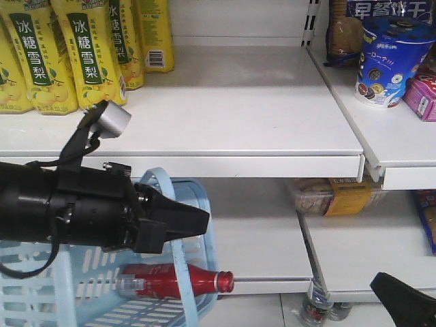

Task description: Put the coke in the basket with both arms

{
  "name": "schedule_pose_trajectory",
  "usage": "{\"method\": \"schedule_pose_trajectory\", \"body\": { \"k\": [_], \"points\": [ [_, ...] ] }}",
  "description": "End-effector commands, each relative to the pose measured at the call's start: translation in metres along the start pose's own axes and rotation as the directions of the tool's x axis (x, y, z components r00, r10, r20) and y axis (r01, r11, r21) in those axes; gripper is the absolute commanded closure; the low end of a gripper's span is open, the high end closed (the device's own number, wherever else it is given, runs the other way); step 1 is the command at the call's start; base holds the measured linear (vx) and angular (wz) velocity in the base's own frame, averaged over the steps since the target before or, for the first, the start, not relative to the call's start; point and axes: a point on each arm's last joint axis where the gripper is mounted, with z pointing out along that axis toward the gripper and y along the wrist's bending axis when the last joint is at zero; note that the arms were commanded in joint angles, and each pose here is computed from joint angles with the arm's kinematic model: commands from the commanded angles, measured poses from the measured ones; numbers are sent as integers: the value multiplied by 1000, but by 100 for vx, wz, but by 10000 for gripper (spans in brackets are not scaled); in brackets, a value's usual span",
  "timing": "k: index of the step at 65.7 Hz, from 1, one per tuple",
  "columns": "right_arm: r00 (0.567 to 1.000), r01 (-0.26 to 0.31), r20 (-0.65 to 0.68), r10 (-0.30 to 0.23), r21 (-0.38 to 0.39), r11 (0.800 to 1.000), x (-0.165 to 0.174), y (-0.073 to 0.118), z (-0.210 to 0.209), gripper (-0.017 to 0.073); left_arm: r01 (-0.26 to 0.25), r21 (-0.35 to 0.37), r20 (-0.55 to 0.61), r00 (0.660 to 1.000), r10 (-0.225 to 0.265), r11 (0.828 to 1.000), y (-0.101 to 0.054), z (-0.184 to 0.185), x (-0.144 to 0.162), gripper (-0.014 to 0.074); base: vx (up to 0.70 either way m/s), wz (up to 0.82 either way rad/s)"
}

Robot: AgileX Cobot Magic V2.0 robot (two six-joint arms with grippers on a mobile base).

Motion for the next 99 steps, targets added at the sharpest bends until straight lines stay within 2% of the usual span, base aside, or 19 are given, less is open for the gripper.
{"method": "schedule_pose_trajectory", "body": {
  "k": [1, 7, 10, 14, 18, 23, 31, 39, 46, 52, 58, 64, 71, 74, 78, 83, 86, 90, 99],
  "points": [
    [999, 9, 42, -9, 6, 1000, -9, 3, 0, 564, -69, -50, 133, 988, 75, 996, -16, -23, -10, 599, 0, 0],
    [999, 9, 42, -9, 6, 1000, -9, 3, 0, 564, -41, -118, 149, 987, 59, 992, -10, -30, 3, 599, 0, 0],
    [999, 9, 42, -9, 6, 1000, -9, 3, 0, 564, -11, -152, 181, 983, 39, 988, -6, -34, 10, 599, 0, 0],
    [999, 9, 42, -9, 6, 1000, -9, 3, 0, 564, 32, -196, 215, 977, 11, 980, 2, -37, 23, 599, 0, 0],
    [999, 9, 42, -9, 6, 1000, -9, 3, 0, 564, 56, -244, 260, 966, 10, 968, 10, -41, 36, 599, 0, 0],
    [999, 9, 42, -9, 6, 1000, -9, 3, 0, 564, 39, -308, 284, 957, 53, 951, 19, -47, 52, 599, 0, 0],
    [999, 9, 42, -9, 6, 1000, -9, 3, 0, 564, -22, -402, 299, 942, 154, 915, 29, -59, 80, 599, 0, 0],
    [999, 9, 42, -9, 6, 1000, -9, 3, 0, 564, -52, -462, 318, 922, 220, 885, 35, -71, 106, 599, 0, 0],
    [999, 9, 42, -9, 6, 1000, -9, 3, 0, 564, -52, -498, 354, 899, 258, 865, 42, -78, 126, 599, 0, 0],
    [999, 9, 42, -9, 6, 1000, -9, 3, 0, 564, -22, -506, 411, 873, 264, 862, 48, -83, 144, 599, 0, 0],
    [999, 9, 42, -9, 6, 1000, -9, 3, 0, 564, 31, -489, 484, 841, 242, 872, 56, -85, 163, 599, 0, 0],
    [999, 9, 41, -9, 6, 1000, -9, 4, 0, 563, 62, -474, 533, 814, 230, 878, 65, -86, 182, 599, 0, 0],
    [999, 9, 41, -9, 6, 1000, -9, 4, 0, 561, 79, -458, 575, 786, 227, 886, 74, -85, 200, 599, 0, 0],
    [999, 9, 41, -9, 6, 1000, -9, 4, 0, 561, 43, -472, 540, 803, 250, 880, 72, -85, 203, 599, 0, 0],
    [999, 9, 41, -9, 6, 1000, -9, 4, 0, 561, -7, -500, 532, 786, 314, 866, 69, -89, 204, 599, 0, 0],
    [999, 9, 41, -9, 6, 1000, -9, 3, 0, 561, -49, -549, 527, 755, 391, 835, 69, -92, 205, 599, 0, 0],
    [999, 9, 41, -9, 6, 1000, -9, 3, 0, 561, -66, -585, 517, 737, 434, 809, 69, -95, 205, 599, 0, 0],
    [999, 9, 41, -9, 6, 1000, -9, 3, 0, 563, -69, -618, 523, 709, 474, 784, 68, -99, 205, 599, 0, 0],
    [999, 9, 41, -9, 6, 1000, -9, 3, 0, 561, -66, -701, 511, 648, 565, 710, 67, -107, 205, 599, 0, 0]
  ]
}}
